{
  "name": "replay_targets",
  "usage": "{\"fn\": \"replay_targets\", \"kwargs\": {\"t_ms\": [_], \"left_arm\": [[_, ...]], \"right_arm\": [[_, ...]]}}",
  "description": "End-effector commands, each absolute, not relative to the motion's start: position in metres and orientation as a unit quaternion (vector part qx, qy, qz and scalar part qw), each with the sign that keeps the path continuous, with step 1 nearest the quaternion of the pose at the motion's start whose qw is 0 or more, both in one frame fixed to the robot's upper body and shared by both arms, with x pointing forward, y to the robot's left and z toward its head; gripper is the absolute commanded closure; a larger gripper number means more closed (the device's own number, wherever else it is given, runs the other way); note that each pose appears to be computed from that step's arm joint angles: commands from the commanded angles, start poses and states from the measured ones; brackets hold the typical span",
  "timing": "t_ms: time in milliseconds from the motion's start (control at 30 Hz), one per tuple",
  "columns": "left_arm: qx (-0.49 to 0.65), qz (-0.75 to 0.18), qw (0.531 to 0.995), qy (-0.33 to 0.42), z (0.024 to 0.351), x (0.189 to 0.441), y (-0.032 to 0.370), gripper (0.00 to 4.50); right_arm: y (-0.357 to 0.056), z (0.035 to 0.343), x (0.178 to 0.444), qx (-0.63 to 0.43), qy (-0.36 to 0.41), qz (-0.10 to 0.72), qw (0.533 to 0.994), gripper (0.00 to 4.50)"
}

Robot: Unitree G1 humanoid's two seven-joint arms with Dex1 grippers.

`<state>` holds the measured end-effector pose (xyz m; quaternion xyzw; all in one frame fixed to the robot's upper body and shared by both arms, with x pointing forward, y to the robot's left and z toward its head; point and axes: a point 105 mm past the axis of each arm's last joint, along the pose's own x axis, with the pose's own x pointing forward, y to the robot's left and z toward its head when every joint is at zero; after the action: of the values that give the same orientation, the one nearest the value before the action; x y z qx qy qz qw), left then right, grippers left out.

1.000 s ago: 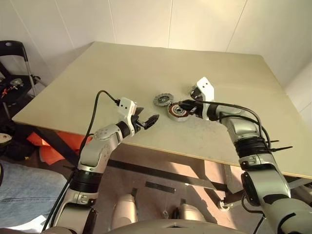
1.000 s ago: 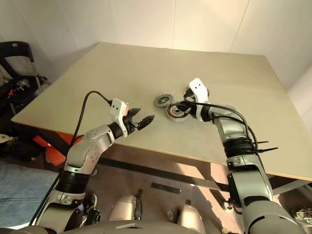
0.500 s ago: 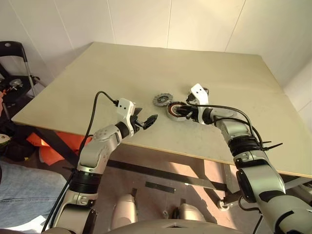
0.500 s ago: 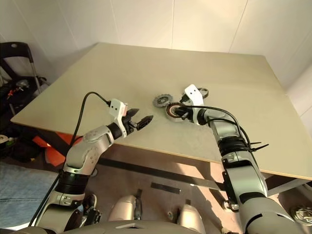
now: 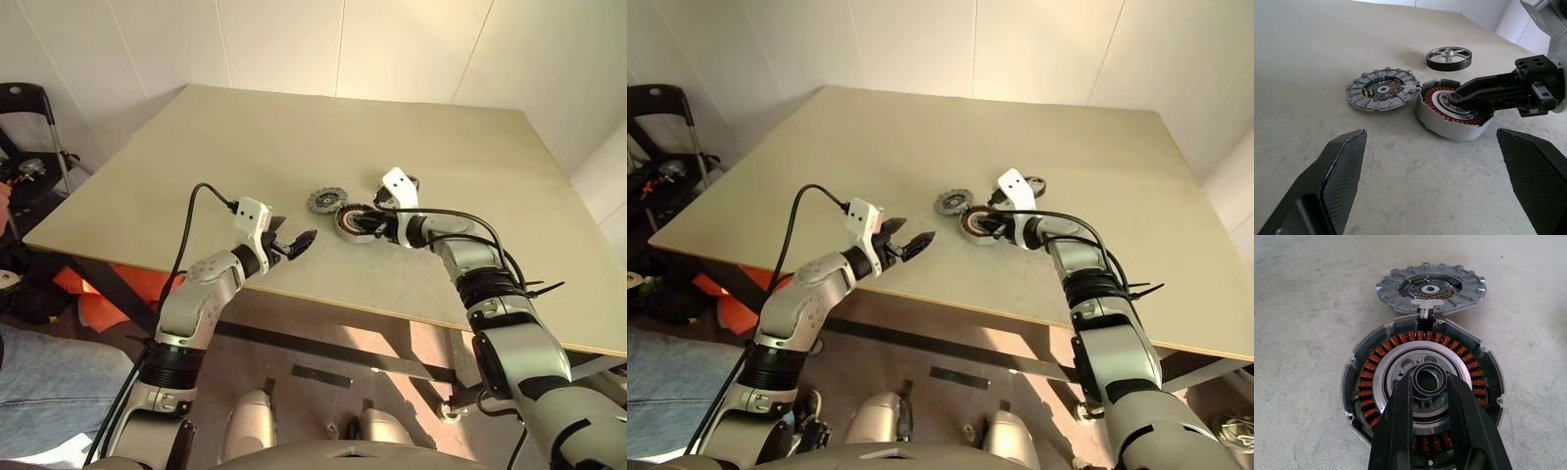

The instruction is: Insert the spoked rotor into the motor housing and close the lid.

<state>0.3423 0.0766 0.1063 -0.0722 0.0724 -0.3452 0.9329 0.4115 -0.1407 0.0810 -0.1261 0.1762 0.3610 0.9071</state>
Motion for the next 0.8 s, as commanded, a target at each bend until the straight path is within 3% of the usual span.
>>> {"fn": "replay_targets", "kwargs": {"t_ms": [33, 300, 533, 700, 800], "left_arm": [[-0.063, -0.342, 0.937, 0.039, 0.123, 0.344, 0.08, 0.0], [-0.062, -0.342, 0.937, 0.04, 0.122, 0.345, 0.08, 0.0], [-0.06, -0.345, 0.936, 0.039, 0.123, 0.346, 0.079, 0.0], [-0.059, -0.346, 0.936, 0.039, 0.123, 0.346, 0.079, 0.0], [-0.058, -0.346, 0.936, 0.039, 0.123, 0.346, 0.079, 0.0]], "right_arm": [[-0.133, 0.102, 0.418, -0.134, 0.141, 0.367, 0.91, 3.84], [-0.133, 0.112, 0.418, -0.138, 0.124, 0.369, 0.911, 3.84], [-0.137, 0.102, 0.413, -0.131, 0.148, 0.375, 0.906, 3.84], [-0.139, 0.101, 0.414, -0.152, 0.138, 0.366, 0.908, 2.13], [-0.139, 0.103, 0.414, -0.153, 0.134, 0.365, 0.908, 2.13]]}}
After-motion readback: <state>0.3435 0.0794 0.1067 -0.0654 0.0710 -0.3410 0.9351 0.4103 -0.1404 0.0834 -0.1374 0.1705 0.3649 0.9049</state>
